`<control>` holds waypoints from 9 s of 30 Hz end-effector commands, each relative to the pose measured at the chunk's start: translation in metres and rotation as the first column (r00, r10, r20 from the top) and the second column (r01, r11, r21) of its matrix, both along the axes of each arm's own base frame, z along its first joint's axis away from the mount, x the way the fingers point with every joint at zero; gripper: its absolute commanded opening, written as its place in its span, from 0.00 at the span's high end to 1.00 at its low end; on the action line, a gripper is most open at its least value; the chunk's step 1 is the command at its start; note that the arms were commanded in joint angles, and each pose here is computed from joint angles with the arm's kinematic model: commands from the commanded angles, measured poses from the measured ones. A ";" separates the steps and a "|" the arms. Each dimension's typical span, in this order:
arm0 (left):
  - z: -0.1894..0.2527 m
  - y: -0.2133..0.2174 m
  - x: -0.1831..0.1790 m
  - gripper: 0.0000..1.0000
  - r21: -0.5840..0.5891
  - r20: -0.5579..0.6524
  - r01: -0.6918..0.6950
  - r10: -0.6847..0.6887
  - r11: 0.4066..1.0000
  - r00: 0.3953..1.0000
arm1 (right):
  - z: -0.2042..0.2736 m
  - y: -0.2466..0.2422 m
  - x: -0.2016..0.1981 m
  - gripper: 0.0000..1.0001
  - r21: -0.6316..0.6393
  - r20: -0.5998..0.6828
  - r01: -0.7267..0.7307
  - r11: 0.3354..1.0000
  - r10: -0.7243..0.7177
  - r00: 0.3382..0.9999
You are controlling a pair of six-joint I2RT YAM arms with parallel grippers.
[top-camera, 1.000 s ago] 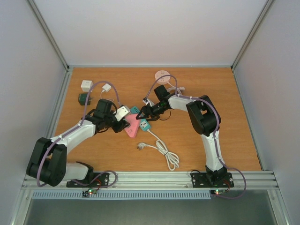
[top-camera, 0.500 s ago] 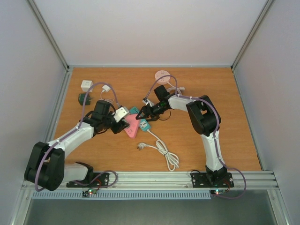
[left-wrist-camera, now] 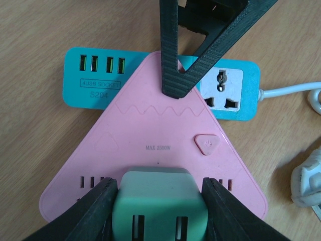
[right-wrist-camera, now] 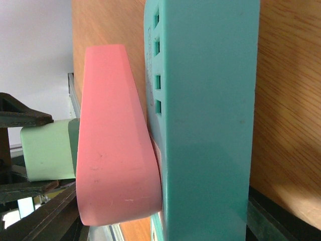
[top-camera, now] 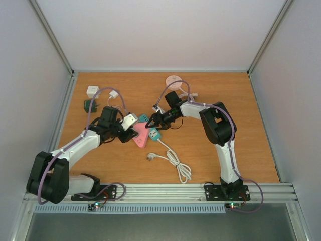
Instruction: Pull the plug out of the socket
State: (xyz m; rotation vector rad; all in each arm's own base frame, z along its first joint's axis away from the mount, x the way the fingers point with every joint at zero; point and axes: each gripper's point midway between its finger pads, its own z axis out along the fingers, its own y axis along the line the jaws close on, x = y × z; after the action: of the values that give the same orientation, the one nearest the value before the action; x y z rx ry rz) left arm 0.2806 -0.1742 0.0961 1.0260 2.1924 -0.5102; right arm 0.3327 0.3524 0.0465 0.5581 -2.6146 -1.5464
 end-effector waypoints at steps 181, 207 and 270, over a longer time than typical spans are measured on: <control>0.019 -0.006 0.031 0.07 -0.598 -0.402 -0.237 -0.030 0.766 0.915 | -0.029 -0.106 -0.021 0.67 -0.404 0.675 -0.029 0.914 0.320 0.665; -0.027 -0.044 0.016 0.21 -0.585 -0.603 -0.295 -0.161 0.755 0.782 | -0.035 -0.105 -0.027 0.68 -0.374 0.663 -0.024 0.927 0.285 0.692; -0.030 -0.060 -0.017 0.68 -0.663 -0.489 -0.099 -0.328 0.742 0.808 | -0.042 -0.110 -0.047 0.76 -0.359 0.636 -0.226 0.905 0.415 0.651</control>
State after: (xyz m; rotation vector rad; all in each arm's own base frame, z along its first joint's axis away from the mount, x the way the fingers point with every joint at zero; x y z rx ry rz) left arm 0.2643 -0.2309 0.0558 0.5575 2.2172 -1.7467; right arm 0.3047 0.2576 0.0311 1.9149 -2.9198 -1.0315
